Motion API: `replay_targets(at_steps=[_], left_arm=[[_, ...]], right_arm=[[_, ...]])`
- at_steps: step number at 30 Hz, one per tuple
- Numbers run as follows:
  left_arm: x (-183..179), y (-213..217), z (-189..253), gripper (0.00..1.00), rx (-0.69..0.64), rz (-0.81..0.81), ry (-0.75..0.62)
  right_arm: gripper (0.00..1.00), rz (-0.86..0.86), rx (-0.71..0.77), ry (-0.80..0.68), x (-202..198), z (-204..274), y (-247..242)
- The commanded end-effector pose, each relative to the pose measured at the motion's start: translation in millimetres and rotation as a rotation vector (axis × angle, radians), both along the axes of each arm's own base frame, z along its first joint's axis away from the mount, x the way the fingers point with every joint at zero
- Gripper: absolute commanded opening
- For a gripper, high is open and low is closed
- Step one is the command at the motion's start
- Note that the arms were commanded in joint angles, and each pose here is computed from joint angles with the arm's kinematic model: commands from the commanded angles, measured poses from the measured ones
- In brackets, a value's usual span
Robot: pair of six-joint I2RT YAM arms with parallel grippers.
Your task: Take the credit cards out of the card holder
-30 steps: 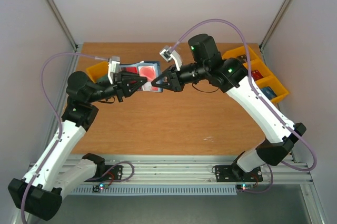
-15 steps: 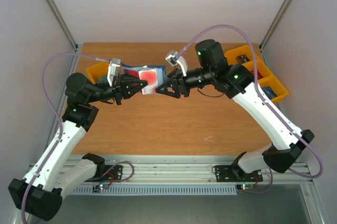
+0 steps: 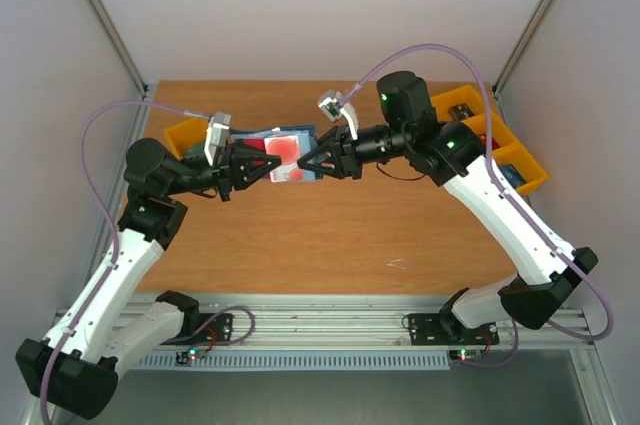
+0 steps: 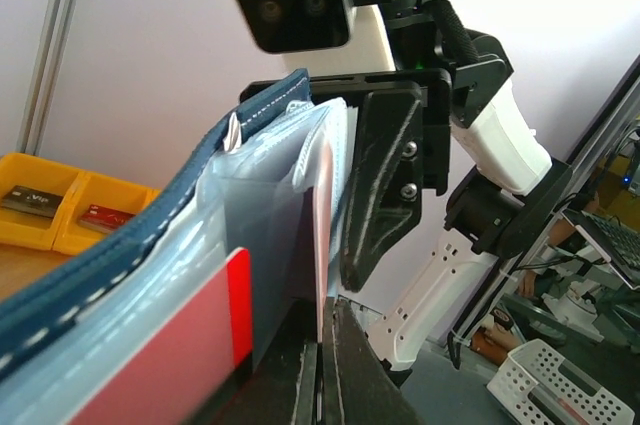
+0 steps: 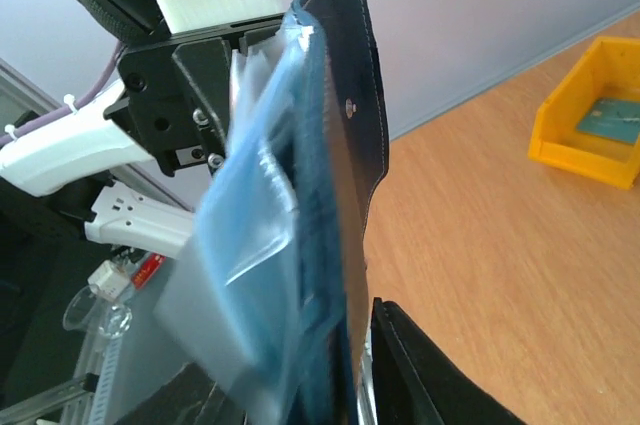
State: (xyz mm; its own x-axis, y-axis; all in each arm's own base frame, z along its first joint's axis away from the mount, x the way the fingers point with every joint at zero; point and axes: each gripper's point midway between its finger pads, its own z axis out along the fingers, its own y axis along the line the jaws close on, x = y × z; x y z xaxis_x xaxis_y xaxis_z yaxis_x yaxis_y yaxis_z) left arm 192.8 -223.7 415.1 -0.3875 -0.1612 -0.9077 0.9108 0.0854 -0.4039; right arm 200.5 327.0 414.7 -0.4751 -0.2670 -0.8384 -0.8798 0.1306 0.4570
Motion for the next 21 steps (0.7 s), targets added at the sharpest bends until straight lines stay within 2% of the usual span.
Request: replay_targets(at_steps=[1,4,5,9,10,13,14,21], left_arm=[[-4,1,6,0.00,-0.009,0.004,-0.055],[-5,2,6,0.00,-0.008,0.002,-0.057],[-5,2,6,0.00,-0.006,0.001,-0.056],[-6,3,3,0.00,0.009,0.001,-0.044],[-7,3,3,0.03,0.014,-0.001,-0.041],[-12,3,7,0.22,0.032,-0.030,-0.036],[-13,2,7,0.23,0.037,-0.037,-0.031],[-10,0,4,0.13,0.053,-0.055,-0.018]], right_arm=[[0.24,0.048,0.040,0.026,1,8,10],[0.05,0.056,0.048,0.023,0,9,11],[0.02,0.055,0.053,0.014,-1,11,10],[0.01,0.062,0.076,-0.008,-6,17,2],[0.01,0.057,0.079,-0.010,-6,18,0],[0.01,0.044,0.071,-0.014,-6,18,-7],[0.01,0.044,0.070,-0.016,-6,18,-8],[0.01,0.056,0.069,-0.011,-8,19,-8]])
